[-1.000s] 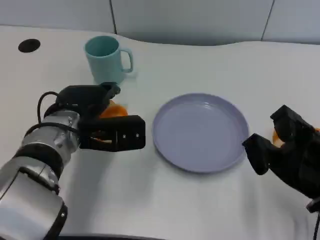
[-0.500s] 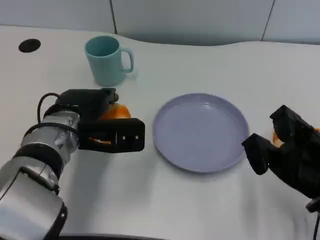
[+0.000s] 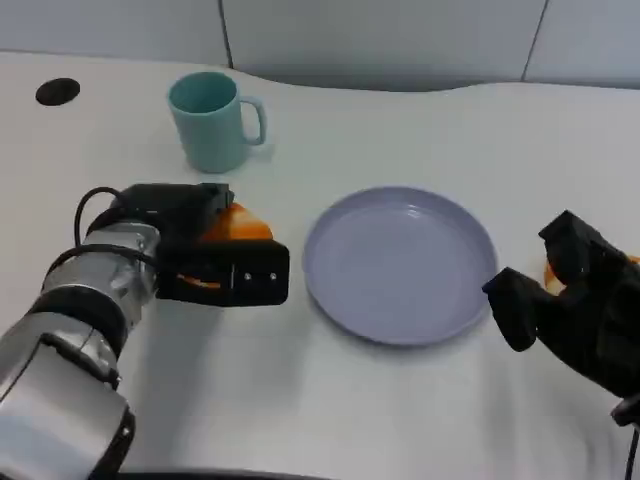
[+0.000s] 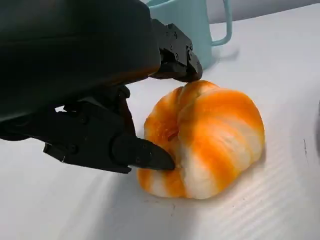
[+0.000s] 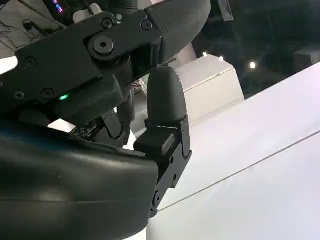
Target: Grasp the bread from the table and place it into the plate.
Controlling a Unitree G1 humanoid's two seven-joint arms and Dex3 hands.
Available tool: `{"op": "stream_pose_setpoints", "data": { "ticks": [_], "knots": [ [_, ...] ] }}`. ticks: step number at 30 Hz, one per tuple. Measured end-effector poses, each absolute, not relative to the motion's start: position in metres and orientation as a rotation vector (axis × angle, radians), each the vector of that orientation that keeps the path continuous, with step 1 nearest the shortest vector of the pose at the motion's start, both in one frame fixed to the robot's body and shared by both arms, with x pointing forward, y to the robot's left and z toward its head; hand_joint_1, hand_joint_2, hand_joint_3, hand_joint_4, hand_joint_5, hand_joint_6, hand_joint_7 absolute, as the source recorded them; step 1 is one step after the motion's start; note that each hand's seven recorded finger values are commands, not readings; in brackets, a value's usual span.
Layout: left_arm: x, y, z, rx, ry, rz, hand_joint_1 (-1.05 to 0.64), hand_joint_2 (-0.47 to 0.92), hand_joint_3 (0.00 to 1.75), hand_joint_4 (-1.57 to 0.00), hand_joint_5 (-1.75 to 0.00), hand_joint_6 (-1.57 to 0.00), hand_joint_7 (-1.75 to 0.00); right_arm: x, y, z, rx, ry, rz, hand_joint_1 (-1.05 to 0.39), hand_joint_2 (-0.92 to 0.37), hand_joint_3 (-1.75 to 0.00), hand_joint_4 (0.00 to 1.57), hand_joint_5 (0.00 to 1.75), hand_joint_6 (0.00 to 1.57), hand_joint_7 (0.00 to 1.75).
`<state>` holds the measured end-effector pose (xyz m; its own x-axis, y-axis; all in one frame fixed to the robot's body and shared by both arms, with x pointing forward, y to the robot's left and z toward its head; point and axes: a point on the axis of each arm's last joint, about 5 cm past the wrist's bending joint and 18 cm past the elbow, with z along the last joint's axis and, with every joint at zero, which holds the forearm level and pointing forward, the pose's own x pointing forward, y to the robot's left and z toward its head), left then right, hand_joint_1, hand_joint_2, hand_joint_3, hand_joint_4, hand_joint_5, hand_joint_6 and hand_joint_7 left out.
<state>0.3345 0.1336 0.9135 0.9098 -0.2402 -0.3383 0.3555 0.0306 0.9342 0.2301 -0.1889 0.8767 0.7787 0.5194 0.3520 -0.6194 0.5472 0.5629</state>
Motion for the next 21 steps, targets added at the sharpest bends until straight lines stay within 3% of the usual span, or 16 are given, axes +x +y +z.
{"op": "stream_pose_setpoints", "data": {
  "ticks": [1, 3, 8, 10, 12, 15, 21],
  "knots": [
    [0.3344, 0.1333, 0.9133, 1.479, 0.091, -0.460, -0.13, 0.87, 0.00, -0.90, -1.09, -1.16, -0.08, 0.2301, -0.1889, 0.8767, 0.726, -0.150, 0.678, -0.40, -0.85, 0.00, 0.87, 1.75, 0.66, 1.75],
    [0.3341, 0.1326, 0.9128, 1.500, 0.075, -0.459, -0.06, 0.89, 0.01, -0.87, -1.13, -1.23, -0.10, 0.2301, -0.1889, 0.8767, 0.727, -0.151, 0.678, -0.40, -0.84, 0.00, 0.87, 1.75, 0.68, 1.73],
    [0.3339, 0.1312, 0.9127, 1.500, 0.066, -0.469, 0.02, 0.90, 0.00, -0.90, -0.89, -1.13, -0.01, 0.2300, -0.1889, 0.8766, 0.728, -0.150, 0.677, -0.40, -0.84, 0.00, 0.88, 1.75, 0.69, 1.72],
    [0.3340, 0.1313, 0.9128, 1.497, 0.067, -0.467, 0.04, 0.89, 0.00, -0.86, -1.02, -1.16, -0.02, 0.2300, -0.1888, 0.8766, 0.729, -0.149, 0.677, -0.41, -0.85, -0.01, 0.88, 1.75, 0.69, 1.73],
    [0.3340, 0.1314, 0.9129, 1.494, 0.067, -0.466, 0.04, 0.91, 0.00, -0.85, -0.90, -1.10, -0.01, 0.2300, -0.1888, 0.8766, 0.729, -0.148, 0.678, -0.41, -0.85, 0.00, 0.88, 1.75, 0.68, 1.74],
    [0.3341, 0.1315, 0.9131, 1.490, 0.068, -0.464, 0.03, 0.92, 0.01, -1.00, -0.49, -1.07, 0.00, 0.2300, -0.1888, 0.8766, 0.728, -0.148, 0.678, -0.41, -0.85, 0.00, 0.89, 1.75, 0.67, 1.75],
    [0.3344, 0.1319, 0.9135, 1.465, 0.073, -0.454, 0.05, 0.92, 0.03, -1.13, -0.22, -1.11, -0.02, 0.2300, -0.1888, 0.8766, 0.728, -0.148, 0.678, -0.40, -0.85, 0.00, 0.88, 1.75, 0.66, 1.75]
  ]
}}
